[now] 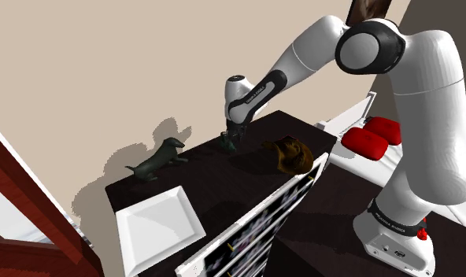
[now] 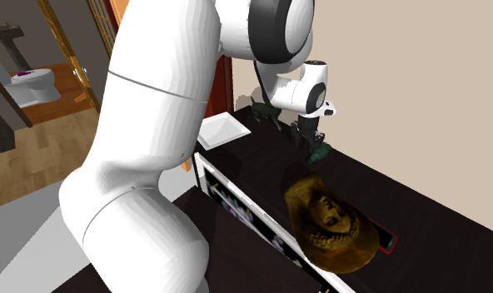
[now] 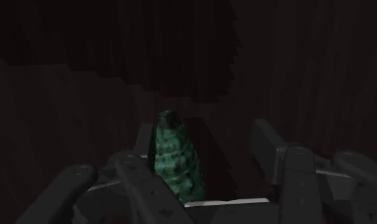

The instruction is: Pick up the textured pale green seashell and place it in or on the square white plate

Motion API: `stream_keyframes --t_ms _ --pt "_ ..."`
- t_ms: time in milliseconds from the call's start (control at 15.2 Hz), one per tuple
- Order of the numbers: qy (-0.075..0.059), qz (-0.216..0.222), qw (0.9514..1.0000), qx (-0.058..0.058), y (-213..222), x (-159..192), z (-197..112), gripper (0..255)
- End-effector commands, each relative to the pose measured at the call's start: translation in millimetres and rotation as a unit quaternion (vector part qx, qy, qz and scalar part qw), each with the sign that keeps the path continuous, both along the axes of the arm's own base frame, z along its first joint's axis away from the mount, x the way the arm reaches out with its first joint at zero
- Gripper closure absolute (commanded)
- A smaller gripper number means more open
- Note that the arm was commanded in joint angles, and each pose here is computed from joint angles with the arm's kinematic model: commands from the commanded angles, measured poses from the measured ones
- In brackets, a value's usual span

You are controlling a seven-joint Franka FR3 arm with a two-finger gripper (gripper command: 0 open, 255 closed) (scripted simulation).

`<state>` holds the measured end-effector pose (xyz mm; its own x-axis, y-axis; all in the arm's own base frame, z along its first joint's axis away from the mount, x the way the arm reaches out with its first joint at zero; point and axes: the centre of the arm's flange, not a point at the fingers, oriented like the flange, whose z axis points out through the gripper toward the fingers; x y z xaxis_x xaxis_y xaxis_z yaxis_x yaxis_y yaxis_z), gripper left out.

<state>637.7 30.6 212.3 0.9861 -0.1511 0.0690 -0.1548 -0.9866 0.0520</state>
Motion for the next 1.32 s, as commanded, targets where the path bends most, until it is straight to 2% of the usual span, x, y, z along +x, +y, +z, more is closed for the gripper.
stream_keyframes --t_ms 0,264,330,858,1254 --pt "-0.014 -0.007 0.9999 0.007 -11 10 -11 0" --pt "-0.05 -0.025 0.9981 0.026 -38 38 -38 0" --pt "-0.055 -0.027 0.9977 0.028 -42 42 -42 0" --pt "-0.055 -0.027 0.9977 0.028 -42 49 -81 0" --pt "-0.055 -0.027 0.9977 0.028 -42 49 -81 0"
